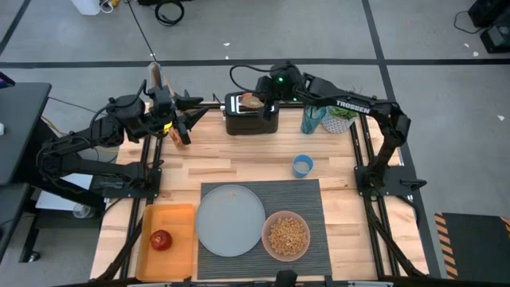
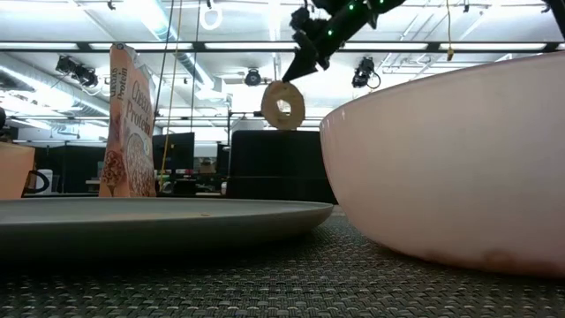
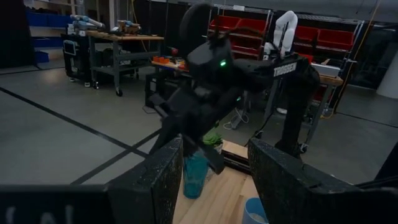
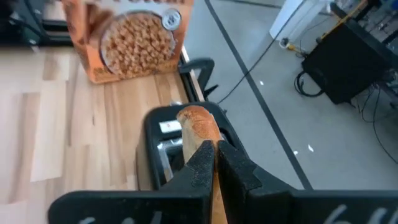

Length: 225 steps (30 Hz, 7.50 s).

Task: Arrange a breakfast setting
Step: Put the bagel on the gray plate, then put the red apple on the gray plate

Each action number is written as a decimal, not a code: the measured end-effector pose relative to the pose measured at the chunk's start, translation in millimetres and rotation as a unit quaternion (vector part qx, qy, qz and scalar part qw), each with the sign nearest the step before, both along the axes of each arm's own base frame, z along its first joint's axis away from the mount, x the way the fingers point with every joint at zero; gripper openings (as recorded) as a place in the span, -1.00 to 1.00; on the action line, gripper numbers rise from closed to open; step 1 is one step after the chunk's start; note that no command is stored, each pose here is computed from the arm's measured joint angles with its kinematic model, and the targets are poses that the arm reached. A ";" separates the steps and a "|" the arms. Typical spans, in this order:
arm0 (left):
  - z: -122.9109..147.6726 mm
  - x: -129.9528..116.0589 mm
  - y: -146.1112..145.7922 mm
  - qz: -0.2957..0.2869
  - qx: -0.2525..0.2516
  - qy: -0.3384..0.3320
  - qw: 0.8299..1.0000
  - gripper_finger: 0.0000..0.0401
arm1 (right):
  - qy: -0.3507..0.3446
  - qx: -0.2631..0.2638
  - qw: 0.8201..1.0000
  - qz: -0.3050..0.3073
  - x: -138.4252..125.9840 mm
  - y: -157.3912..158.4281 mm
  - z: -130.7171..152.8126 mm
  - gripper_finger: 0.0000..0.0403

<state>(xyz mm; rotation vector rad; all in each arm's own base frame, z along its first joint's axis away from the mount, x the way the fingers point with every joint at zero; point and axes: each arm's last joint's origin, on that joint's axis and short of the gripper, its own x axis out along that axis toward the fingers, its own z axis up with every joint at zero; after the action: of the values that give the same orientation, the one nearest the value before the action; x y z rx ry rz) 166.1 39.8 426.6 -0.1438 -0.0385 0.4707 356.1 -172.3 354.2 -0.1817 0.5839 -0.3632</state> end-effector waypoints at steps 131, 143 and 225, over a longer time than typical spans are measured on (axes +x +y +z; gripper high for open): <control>-162.1 -62.0 -230.5 -0.354 -0.074 0.613 0.703 -0.23 | -0.236 0.178 0.954 -0.059 -81.4 165.5 4.0 -0.49; -175.6 -80.0 -235.3 -0.353 -0.044 0.613 0.706 -0.23 | -0.233 0.178 0.954 -0.060 -81.4 165.6 3.4 -0.49; -106.6 -46.0 -223.4 -0.360 -0.109 0.542 0.752 -0.98 | -0.237 0.179 0.953 -0.055 -77.9 166.6 2.5 -0.49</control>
<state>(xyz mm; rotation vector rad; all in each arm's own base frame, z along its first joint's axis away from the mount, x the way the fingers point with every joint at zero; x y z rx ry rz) 120.1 -183.6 320.0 -0.0839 1.1994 -0.2835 278.2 -5.7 356.7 0.2854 0.1756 -0.3857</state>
